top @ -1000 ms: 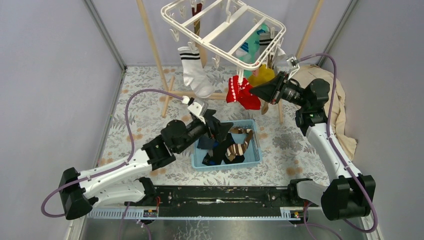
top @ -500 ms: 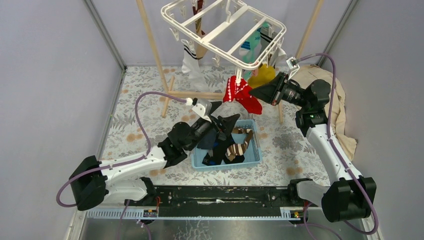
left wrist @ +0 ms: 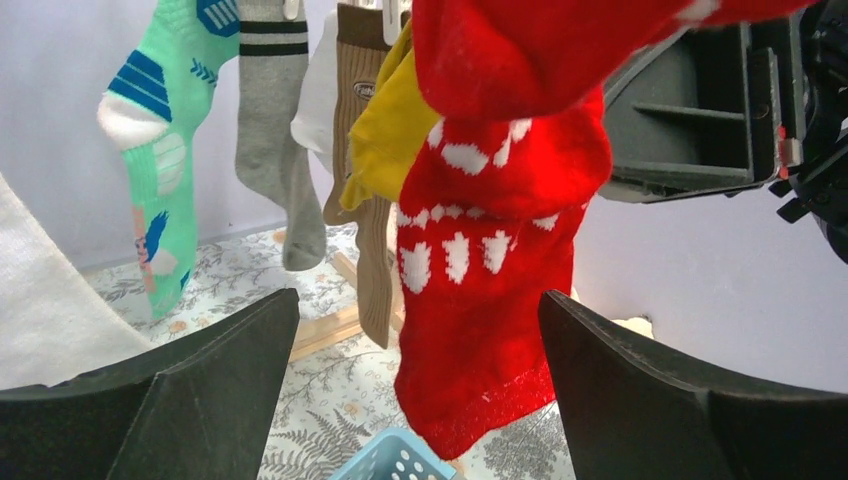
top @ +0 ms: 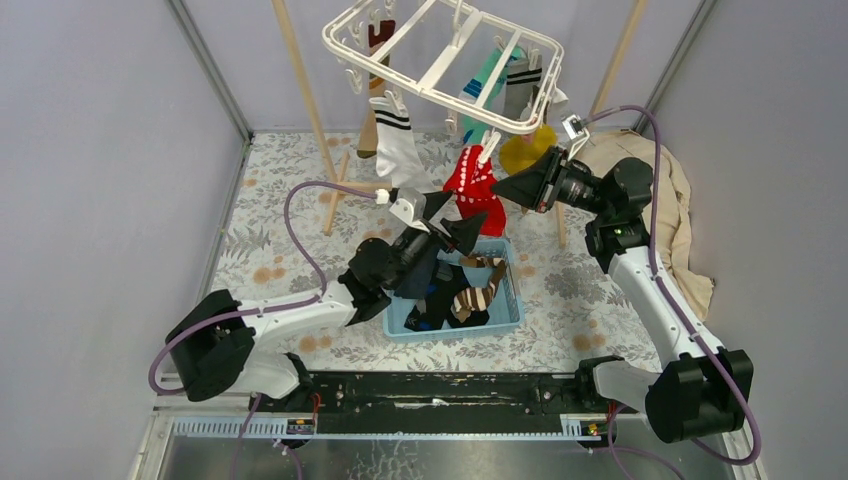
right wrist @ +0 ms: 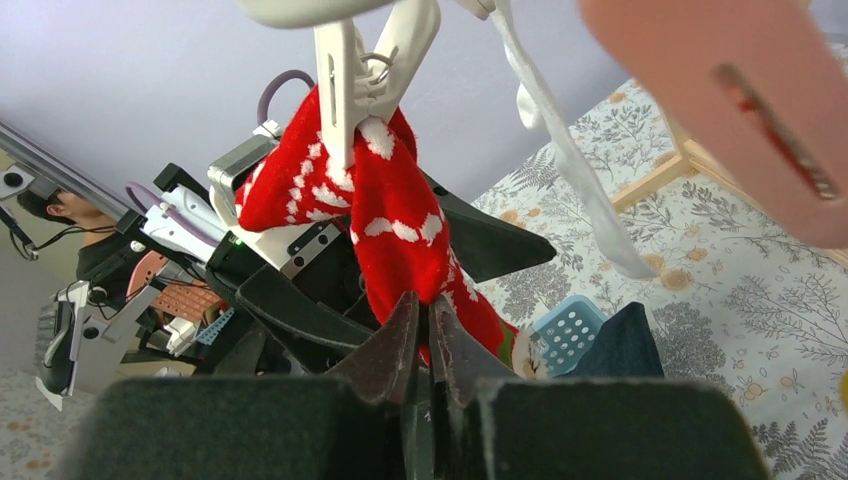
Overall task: Remove the socks clipped to the hanger
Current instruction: Remove the sock from the hanger.
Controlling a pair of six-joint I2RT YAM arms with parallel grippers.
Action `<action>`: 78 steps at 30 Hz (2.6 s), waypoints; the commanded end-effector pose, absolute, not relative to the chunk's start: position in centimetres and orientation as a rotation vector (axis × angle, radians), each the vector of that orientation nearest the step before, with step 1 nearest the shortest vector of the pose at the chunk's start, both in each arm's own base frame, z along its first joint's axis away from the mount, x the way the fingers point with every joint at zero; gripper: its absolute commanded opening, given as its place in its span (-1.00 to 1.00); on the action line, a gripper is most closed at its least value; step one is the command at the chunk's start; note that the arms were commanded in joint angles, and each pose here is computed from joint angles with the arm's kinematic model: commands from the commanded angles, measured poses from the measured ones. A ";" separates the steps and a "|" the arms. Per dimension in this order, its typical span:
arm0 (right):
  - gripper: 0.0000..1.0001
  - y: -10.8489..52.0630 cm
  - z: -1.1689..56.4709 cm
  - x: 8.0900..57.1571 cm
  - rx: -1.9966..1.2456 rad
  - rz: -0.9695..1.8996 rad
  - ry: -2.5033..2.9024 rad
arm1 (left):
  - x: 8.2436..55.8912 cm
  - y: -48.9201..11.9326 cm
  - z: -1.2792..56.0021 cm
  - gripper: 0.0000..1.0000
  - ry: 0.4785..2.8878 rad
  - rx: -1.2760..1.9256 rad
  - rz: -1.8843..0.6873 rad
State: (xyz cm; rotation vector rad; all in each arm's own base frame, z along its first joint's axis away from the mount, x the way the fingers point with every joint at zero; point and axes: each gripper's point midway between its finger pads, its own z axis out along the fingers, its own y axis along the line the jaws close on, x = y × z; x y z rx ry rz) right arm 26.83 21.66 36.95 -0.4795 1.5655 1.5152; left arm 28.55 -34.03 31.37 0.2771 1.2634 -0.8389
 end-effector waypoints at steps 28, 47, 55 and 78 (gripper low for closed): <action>0.47 20.1 35.1 29.1 -0.358 1.242 1.717 | 27.5 -34.2 35.5 -0.82 1.210 0.254 -1.042; 0.90 15.8 27.3 28.7 -0.001 0.966 1.945 | 28.5 -34.9 34.4 -0.81 1.392 0.308 -0.960; 0.91 15.8 27.4 28.4 -0.005 0.971 1.936 | 28.4 -35.4 34.3 -0.78 1.430 0.338 -1.001; 0.91 16.0 27.2 27.8 -0.008 0.996 1.930 | 27.1 -36.0 34.2 -0.71 1.532 0.385 -1.235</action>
